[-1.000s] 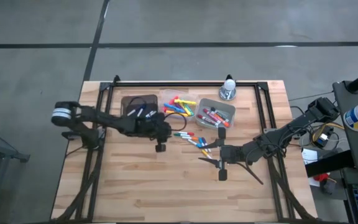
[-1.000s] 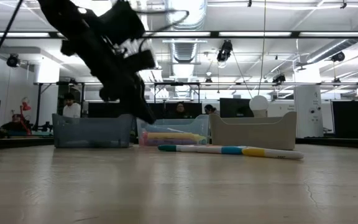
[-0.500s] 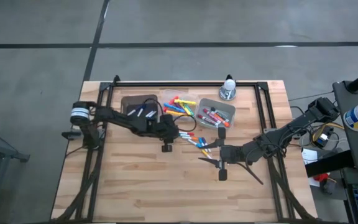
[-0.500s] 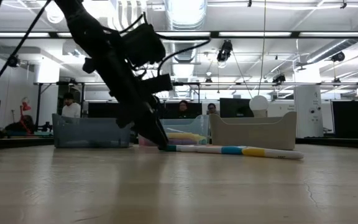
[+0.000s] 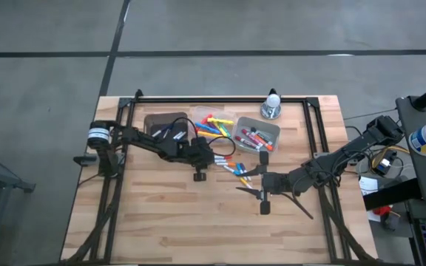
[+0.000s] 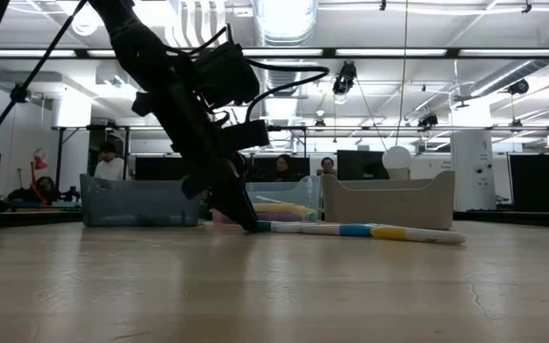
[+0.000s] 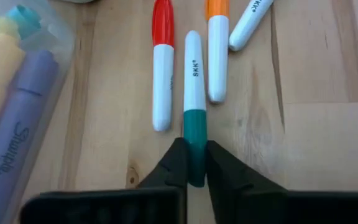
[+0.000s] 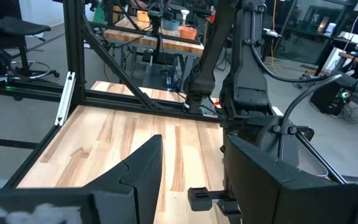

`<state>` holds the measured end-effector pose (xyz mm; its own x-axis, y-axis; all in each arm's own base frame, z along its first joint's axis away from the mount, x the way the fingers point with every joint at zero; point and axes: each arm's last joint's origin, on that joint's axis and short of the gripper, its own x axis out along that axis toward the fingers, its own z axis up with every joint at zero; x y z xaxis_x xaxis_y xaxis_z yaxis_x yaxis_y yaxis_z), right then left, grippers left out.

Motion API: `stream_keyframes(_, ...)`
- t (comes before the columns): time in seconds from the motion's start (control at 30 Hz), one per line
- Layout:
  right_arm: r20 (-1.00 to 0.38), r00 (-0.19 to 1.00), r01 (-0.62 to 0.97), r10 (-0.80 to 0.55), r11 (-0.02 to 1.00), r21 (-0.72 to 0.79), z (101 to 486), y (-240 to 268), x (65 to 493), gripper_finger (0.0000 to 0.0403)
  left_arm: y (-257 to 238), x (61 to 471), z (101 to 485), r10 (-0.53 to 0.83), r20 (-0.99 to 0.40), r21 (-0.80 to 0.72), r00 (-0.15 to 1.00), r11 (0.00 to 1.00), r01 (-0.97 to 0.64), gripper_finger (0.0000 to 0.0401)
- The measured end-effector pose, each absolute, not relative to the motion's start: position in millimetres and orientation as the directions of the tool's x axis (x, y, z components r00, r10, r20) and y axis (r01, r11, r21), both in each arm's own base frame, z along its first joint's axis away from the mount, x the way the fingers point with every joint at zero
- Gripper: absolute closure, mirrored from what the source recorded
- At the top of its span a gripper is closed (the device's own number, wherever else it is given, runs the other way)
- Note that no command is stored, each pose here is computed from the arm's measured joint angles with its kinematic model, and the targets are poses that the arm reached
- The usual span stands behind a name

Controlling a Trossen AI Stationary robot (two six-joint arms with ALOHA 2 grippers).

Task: Pick & Place Markers
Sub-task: Put the green mini marker into the black bin

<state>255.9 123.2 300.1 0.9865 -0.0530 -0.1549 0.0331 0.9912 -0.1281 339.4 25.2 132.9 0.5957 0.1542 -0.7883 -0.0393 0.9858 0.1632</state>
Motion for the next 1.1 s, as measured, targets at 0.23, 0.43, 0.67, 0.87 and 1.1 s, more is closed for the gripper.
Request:
stream_keyframes(0.23, -0.155, 0.987, 0.033, -0.053, 0.991, -0.128, 300.1, 123.2, 255.9, 0.0236, 23.4, 337.3, 136.1, 0.123, -0.800, 0.116, 0.587, 0.992, -0.050, 0.0377)
stream_keyframes(0.43, -0.156, 0.986, 0.033, -0.053, 0.991, -0.128, 299.9, 123.1, 255.9, 0.0236, 19.8, 325.5, 151.3, 0.108, -0.829, 0.088, 0.549, 0.994, -0.064, 0.0377)
stream_keyframes(0.67, -0.157, 0.986, 0.033, -0.053, 0.991, -0.129, 299.4, 123.2, 255.9, 0.0236, 15.4, 301.5, 185.0, 0.107, -0.849, 0.061, 0.518, 0.993, -0.104, 0.0377)
stream_keyframes(0.87, -0.157, 0.986, 0.033, -0.053, 0.991, -0.129, 299.5, 123.2, 255.9, 0.0236, 17.1, 272.5, 219.7, 0.234, -0.827, 0.142, 0.512, 0.967, -0.212, 0.0377)
stream_keyframes(1.1, -0.157, 0.986, 0.034, -0.053, 0.992, -0.125, 299.5, 123.2, 255.9, 0.0236, 29.3, 236.4, 245.2, 0.559, -0.732, 0.391, 0.389, 0.813, -0.431, 0.0377)
